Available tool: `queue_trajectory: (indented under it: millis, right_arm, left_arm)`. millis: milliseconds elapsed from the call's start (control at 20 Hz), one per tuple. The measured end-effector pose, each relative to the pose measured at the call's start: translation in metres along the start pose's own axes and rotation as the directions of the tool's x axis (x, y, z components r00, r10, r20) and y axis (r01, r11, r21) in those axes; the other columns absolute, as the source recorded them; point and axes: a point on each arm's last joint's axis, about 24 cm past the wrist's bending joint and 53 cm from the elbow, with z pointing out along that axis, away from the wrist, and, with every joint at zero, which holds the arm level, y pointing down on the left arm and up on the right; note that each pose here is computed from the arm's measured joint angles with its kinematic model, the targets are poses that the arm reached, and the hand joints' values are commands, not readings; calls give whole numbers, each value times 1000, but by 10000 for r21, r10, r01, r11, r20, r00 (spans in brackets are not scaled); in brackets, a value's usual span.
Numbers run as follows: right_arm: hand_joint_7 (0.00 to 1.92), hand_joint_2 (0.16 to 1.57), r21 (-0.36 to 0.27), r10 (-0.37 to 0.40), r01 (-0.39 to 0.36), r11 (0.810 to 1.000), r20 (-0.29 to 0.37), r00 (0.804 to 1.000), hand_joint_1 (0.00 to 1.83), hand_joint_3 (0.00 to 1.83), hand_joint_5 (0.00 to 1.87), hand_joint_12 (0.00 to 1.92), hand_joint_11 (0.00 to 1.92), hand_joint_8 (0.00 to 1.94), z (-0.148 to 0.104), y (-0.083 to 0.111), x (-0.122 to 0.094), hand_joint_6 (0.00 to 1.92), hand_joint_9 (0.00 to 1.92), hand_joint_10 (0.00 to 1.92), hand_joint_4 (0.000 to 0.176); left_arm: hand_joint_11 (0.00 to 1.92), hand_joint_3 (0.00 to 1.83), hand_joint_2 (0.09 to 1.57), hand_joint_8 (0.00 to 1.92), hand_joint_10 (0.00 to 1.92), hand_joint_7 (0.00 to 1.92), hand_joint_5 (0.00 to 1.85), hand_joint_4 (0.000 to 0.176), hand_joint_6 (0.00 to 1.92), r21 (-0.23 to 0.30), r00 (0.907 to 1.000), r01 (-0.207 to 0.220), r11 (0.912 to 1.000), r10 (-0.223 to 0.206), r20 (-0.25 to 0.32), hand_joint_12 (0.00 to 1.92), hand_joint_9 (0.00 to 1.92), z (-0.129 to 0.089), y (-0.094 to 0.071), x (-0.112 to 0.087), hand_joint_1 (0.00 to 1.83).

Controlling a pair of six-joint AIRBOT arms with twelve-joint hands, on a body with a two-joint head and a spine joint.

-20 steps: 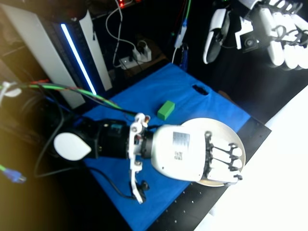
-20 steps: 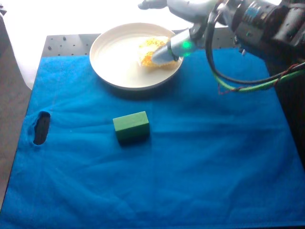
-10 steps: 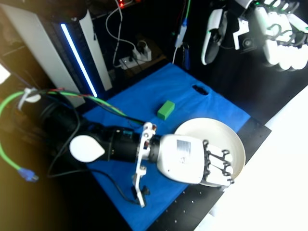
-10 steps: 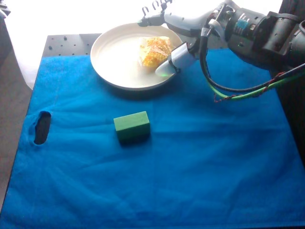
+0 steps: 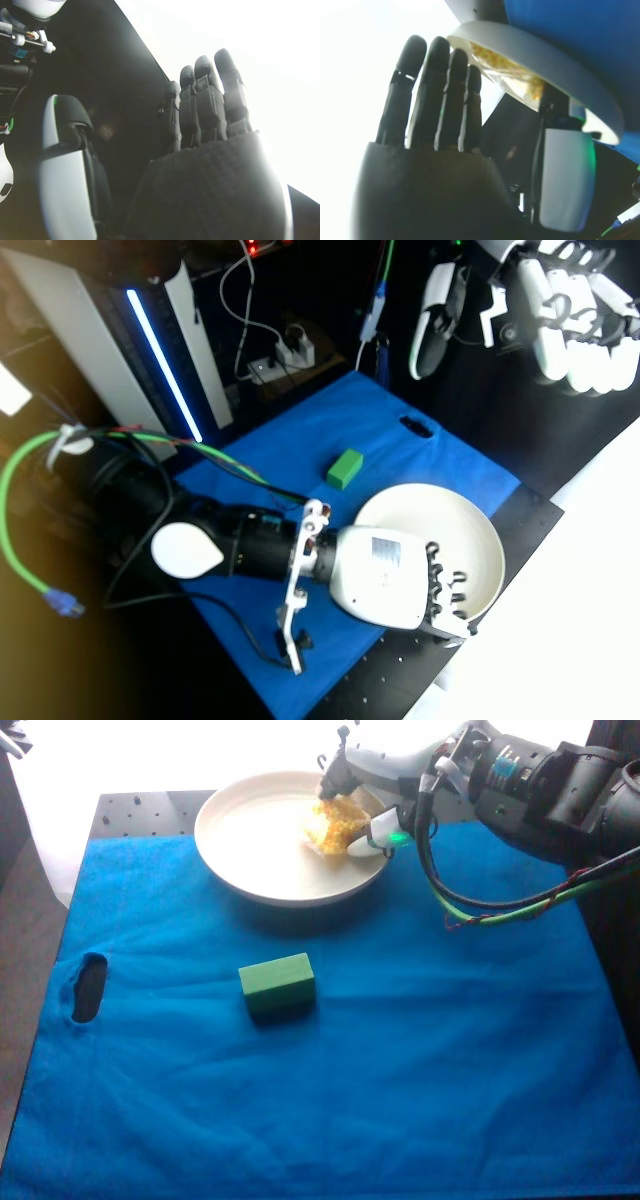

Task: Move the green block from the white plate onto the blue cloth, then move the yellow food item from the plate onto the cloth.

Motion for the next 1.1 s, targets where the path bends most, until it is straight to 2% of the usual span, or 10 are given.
queue_trajectory:
  millis: [50, 100, 250, 300, 450, 500, 650, 700, 950, 1100]
  right_arm:
    - [994, 1082, -45, 40, -39, 10000, 53, 10000, 1267, 2, 1211, 1608, 643, 1149, 0, 1, -2, 306, 996, 724, 0]
    - [1009, 1073, -90, 49, -48, 9999, 85, 10000, 1279, 0, 1304, 1629, 713, 1175, 0, 2, -3, 119, 931, 1074, 0]
    - [1061, 1058, -86, 71, -70, 9999, 90, 9999, 1284, 2, 1306, 1553, 702, 1080, 0, 2, -3, 130, 922, 1014, 0]
    - [1044, 1065, -93, 76, -75, 9999, 90, 9999, 1283, 2, 1292, 1648, 688, 1117, 0, 2, -3, 137, 888, 1163, 0]
    - [1130, 1046, -179, 69, -67, 9998, 109, 9999, 1286, 0, 1234, 1489, 649, 948, 1, 5, -3, 315, 958, 858, 0]
    - [977, 1085, -349, 30, -24, 9994, 176, 9998, 1274, 2, 1248, 1806, 451, 1223, 0, 9, -5, 231, 730, 1241, 0]
    - [1011, 1073, -626, 93, -75, 9980, 286, 9995, 1277, 1, 1245, 1676, 386, 1148, -2, 15, -8, 283, 732, 1063, 0]
    - [1063, 1063, -810, 251, -217, 9965, 402, 9989, 1262, 1, 1188, 1511, 486, 1013, -4, 19, -12, 462, 884, 779, 0]
    - [1155, 1043, -1787, 720, -518, 9825, 1080, 9915, 1263, 1, 1169, 1346, 642, 826, -16, 42, -45, 529, 1027, 585, 0]
    - [1194, 1040, -2645, 1042, -663, 9621, 1317, 9858, 1267, 0, 1145, 1193, 532, 764, -31, 66, -61, 579, 1027, 397, 0]
  left_arm:
    - [69, 6, 968, 9, 12, 312, 225, 0, 3, 1, 10000, -3, 10000, 3, 4, 672, 351, 0, 0, 0, 800]
    - [71, 7, 974, 6, 9, 311, 222, 0, 1, 1, 10000, -3, 10000, 3, 4, 677, 349, 0, 0, 0, 819]
    - [95, 4, 973, 11, 14, 329, 231, 0, 4, 40, 10000, 13, 10000, -13, -14, 694, 368, 0, -2, 1, 814]
    - [71, 2, 970, 9, 8, 328, 227, 3, 2, 48, 10000, 19, 10000, -19, -18, 686, 358, 0, -2, 1, 801]
    - [42, 0, 930, 5, 1, 330, 211, 7, 0, 62, 10000, 38, 10000, -38, -20, 674, 345, 0, -2, 2, 747]
    - [17, 0, 933, 0, 0, 317, 197, 22, 1, 47, 10000, 56, 10000, -55, -47, 657, 321, -1, -2, 4, 736]
    - [5, 0, 926, 3, 2, 317, 197, 46, 1, 17, 9999, 54, 10000, -54, -106, 642, 313, -1, 0, 6, 725]
    - [28, 0, 872, 3, 2, 320, 189, 46, 0, -27, 9999, 90, 10000, -91, -102, 644, 313, -1, 2, 6, 681]
    - [7, 0, 900, 0, 0, 297, 183, 63, 4, -280, 9995, 192, 9994, -199, -234, 641, 282, -4, 12, 12, 716]
    - [25, 0, 879, 2, 5, 298, 195, 84, 5, -478, 9988, 398, 9981, -412, -276, 647, 295, -7, 21, 18, 721]
